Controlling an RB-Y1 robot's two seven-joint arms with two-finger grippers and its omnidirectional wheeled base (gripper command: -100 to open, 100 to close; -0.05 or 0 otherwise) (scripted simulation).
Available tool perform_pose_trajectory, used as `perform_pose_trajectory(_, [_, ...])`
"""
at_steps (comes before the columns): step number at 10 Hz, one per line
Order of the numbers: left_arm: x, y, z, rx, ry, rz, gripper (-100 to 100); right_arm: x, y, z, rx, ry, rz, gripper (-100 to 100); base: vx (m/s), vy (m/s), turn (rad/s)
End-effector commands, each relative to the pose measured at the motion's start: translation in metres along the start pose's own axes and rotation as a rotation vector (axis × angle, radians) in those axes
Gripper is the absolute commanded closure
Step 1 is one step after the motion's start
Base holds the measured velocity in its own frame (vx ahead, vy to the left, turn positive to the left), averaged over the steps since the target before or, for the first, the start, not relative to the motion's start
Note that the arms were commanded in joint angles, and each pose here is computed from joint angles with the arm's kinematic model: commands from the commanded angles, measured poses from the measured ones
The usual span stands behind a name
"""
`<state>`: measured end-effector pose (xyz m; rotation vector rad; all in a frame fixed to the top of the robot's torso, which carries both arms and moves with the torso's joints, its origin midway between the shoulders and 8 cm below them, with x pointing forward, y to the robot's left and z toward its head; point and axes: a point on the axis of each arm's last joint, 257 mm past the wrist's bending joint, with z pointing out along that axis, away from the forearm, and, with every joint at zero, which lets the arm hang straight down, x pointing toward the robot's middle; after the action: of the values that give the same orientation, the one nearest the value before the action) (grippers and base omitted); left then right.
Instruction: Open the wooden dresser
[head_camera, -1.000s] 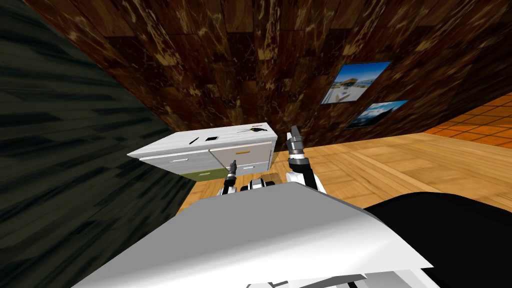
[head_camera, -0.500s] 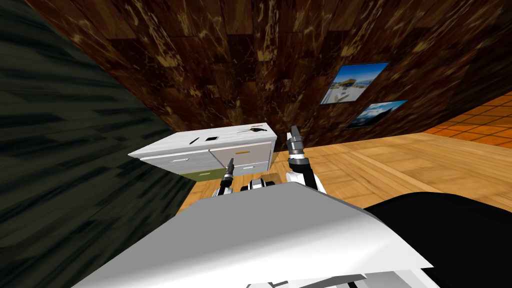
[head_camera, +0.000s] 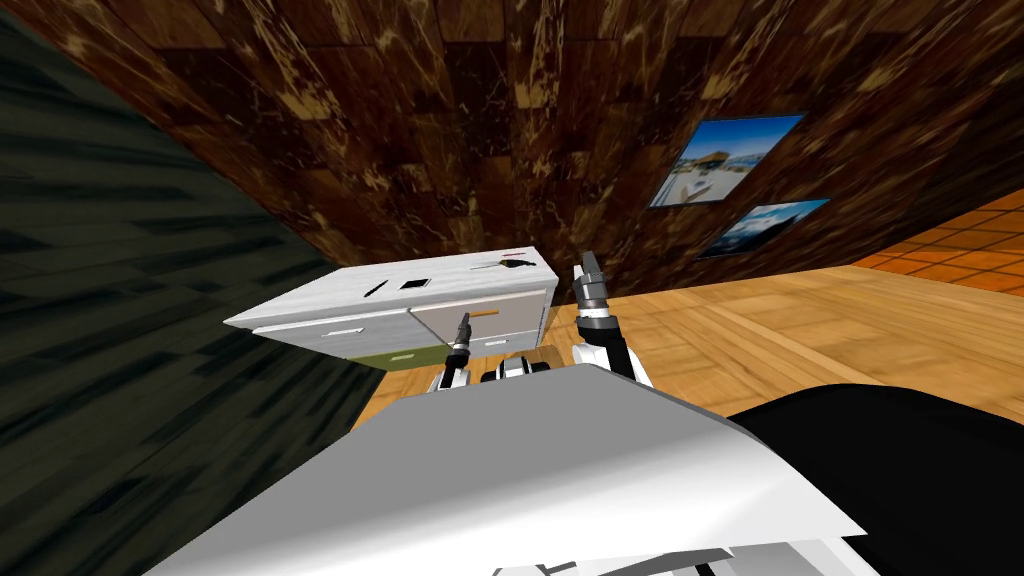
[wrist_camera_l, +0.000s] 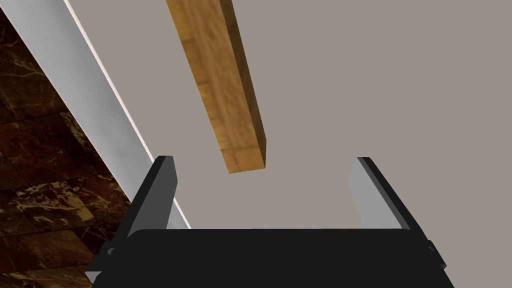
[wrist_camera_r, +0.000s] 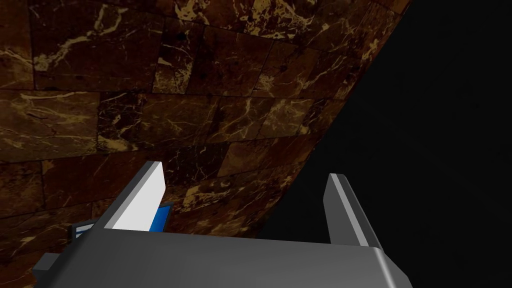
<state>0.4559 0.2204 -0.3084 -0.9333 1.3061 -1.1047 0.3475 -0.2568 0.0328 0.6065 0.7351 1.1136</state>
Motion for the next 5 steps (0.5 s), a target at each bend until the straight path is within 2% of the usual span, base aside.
perform_pose_trajectory(1, [0.0054,-0.0014,0.0007,0.0,-0.005,-0.019,-100,0.0,0.0,0.0,0.0,0.0,0.0,0,0.0,0.0,0.0])
perform_pose_trajectory(2, [0.0038,-0.007,0.0082,-0.001,-0.008,-0.02,-100,0.0,0.0,0.0,0.0,0.0,0.0,0,0.073,-0.002,-0.014])
perform_pose_trajectory(3, [0.0036,-0.0044,0.0045,0.002,-0.007,-0.019,-100,0.0,0.0,0.0,0.0,0.0,0.0,0,0.045,0.0,-0.004])
perform_pose_trajectory(4, [0.0033,-0.0044,0.0052,0.0,-0.007,-0.02,100,0.0,0.0,0.0,0.0,0.0,0.0,0,0.0,0.0,0.0])
perform_pose_trajectory(5, [0.0039,-0.0068,0.004,0.003,-0.005,-0.02,100,0.0,0.0,0.0,0.0,0.0,0.0,0,-0.097,0.003,0.021])
